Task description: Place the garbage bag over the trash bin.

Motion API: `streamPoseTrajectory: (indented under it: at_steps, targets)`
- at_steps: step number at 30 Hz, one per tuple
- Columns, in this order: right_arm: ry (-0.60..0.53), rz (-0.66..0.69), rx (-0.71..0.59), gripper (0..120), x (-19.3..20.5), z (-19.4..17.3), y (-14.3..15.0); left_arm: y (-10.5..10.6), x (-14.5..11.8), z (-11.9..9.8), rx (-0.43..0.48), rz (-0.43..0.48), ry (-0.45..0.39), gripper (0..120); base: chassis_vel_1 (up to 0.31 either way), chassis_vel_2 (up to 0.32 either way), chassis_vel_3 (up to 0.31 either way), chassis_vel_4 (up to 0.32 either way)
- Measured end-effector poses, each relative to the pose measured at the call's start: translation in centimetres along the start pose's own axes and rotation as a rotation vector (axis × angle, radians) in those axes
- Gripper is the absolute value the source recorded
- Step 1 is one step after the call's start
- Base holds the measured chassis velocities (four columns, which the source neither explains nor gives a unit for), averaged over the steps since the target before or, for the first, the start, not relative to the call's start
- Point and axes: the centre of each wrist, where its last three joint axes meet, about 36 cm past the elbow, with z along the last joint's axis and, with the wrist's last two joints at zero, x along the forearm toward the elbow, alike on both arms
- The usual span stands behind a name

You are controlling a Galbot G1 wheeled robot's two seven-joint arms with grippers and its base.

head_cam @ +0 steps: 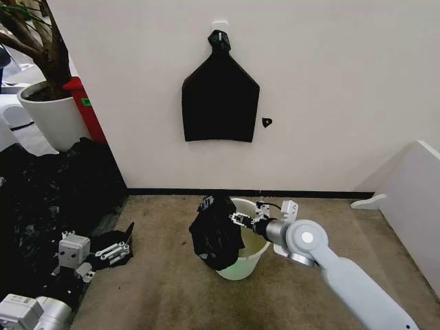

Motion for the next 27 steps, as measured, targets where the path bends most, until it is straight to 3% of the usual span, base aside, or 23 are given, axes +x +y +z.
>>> streamPoseTrajectory:
  at_steps: [13, 21, 27]
  targets:
    - [-0.010, 0.024, -0.003, 1, -0.9, 0.4, 0.2, -0.3, -0.2, 0.0, 0.002, 0.014, -0.004, 100, 0.000, 0.000, 0.000, 0.000]
    - [-0.021, 0.033, 0.013, 0, -0.7, 0.7, 0.5, -0.4, -0.5, 0.0, 0.000, 0.036, -0.007, 100, 0.000, 0.000, 0.000, 0.000]
    - [-0.073, 0.040, 0.058, 0, 1.2, 0.5, 1.6, -0.7, -2.2, 0.8, -0.006, 0.101, 0.027, 100, 0.000, 0.000, 0.000, 0.000]
